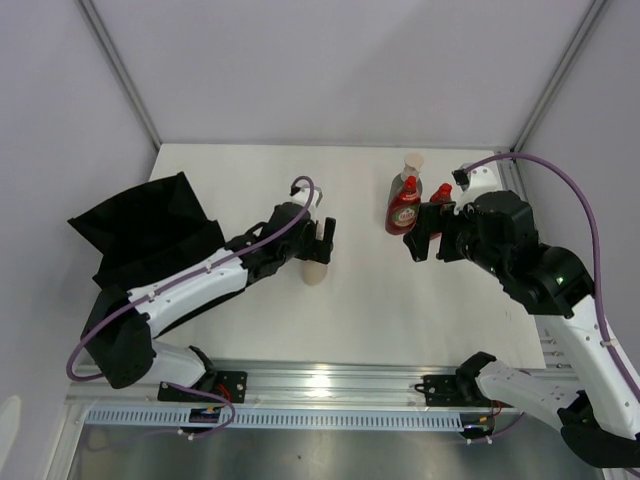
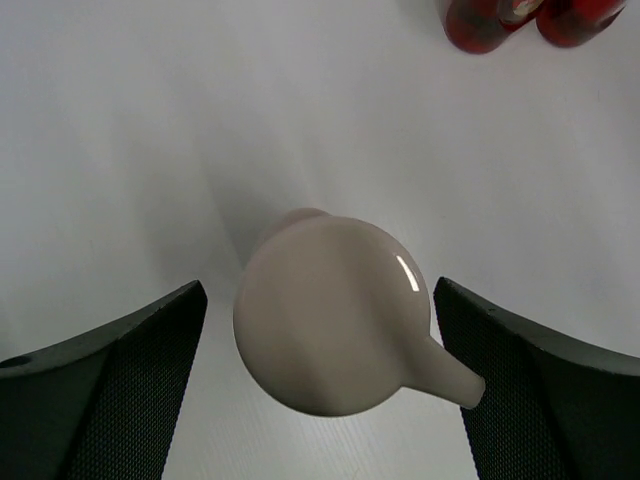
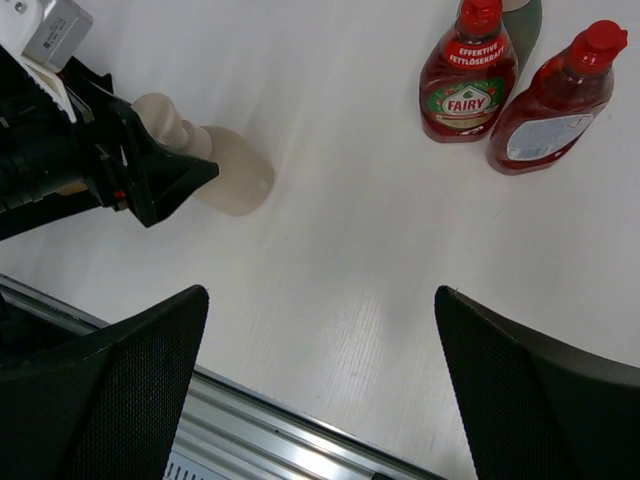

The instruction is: Place the personal care products into the canvas bag

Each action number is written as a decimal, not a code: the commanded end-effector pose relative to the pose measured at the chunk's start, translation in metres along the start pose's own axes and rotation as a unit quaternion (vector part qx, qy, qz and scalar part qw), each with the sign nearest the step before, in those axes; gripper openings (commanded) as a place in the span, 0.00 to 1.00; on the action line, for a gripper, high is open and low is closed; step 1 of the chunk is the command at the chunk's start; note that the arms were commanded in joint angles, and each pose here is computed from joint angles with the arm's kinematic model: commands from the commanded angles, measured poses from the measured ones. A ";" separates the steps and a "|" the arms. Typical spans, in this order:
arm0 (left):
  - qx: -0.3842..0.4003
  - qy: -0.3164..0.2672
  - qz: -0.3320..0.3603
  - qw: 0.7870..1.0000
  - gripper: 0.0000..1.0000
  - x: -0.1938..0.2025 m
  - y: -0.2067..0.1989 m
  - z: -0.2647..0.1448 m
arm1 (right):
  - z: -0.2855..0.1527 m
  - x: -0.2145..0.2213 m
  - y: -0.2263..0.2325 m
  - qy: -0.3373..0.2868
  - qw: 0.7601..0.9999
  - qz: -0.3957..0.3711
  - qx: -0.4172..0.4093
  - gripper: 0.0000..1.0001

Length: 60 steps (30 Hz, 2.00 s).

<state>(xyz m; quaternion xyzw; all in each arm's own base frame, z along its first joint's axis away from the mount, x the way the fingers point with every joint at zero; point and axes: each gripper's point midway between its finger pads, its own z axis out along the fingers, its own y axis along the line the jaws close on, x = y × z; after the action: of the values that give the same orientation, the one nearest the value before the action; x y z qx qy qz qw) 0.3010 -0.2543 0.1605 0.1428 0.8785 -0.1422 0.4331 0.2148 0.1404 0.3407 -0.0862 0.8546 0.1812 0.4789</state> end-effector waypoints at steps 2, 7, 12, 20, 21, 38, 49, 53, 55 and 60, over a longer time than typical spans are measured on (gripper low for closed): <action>0.011 -0.035 -0.010 0.999 0.98 -0.014 -0.001 0.011 | -0.008 -0.012 -0.003 -0.015 1.000 -0.016 0.005 0.99; 0.028 -0.034 -0.007 0.999 0.93 -0.015 -0.010 0.022 | -0.011 -0.011 -0.006 -0.012 1.000 -0.021 0.012 0.99; 0.025 -0.030 -0.013 0.999 0.87 -0.016 -0.011 0.029 | -0.013 -0.009 -0.010 -0.010 0.999 -0.028 0.020 1.00; 0.012 -0.038 -0.027 0.999 0.36 -0.018 -0.008 0.028 | -0.016 -0.006 -0.013 -0.006 0.999 -0.029 0.025 0.99; 0.008 -0.034 -0.028 0.999 0.30 -0.017 -0.006 0.027 | -0.016 -0.004 -0.014 -0.004 0.999 -0.030 0.025 0.99; -0.014 -0.099 -0.064 0.993 0.00 -0.077 0.002 -0.039 | -0.006 -0.004 -0.003 -0.014 1.000 -0.013 -0.001 1.00; -0.018 -0.234 -0.055 0.970 0.00 -0.178 0.014 -0.146 | 0.009 -0.008 0.014 -0.022 0.999 0.014 -0.038 0.99; -0.061 -0.280 -0.034 0.957 0.00 -0.204 0.035 -0.189 | 0.012 -0.012 0.019 -0.029 0.998 0.017 -0.048 0.99; -0.094 -0.309 -0.031 0.946 0.00 -0.220 0.051 -0.214 | 0.014 -0.013 0.021 -0.030 0.998 0.018 -0.051 0.99; -0.158 -0.363 0.002 0.918 0.00 -0.259 0.081 -0.267 | 0.018 -0.017 0.027 -0.033 0.997 0.020 -0.065 1.00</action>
<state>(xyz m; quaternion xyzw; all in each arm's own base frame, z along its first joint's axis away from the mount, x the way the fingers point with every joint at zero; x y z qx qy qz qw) 0.2990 -0.1585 0.4302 0.0609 0.7495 -0.0790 0.6545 0.2239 0.1630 0.3421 -0.0929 0.8406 0.2264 0.4833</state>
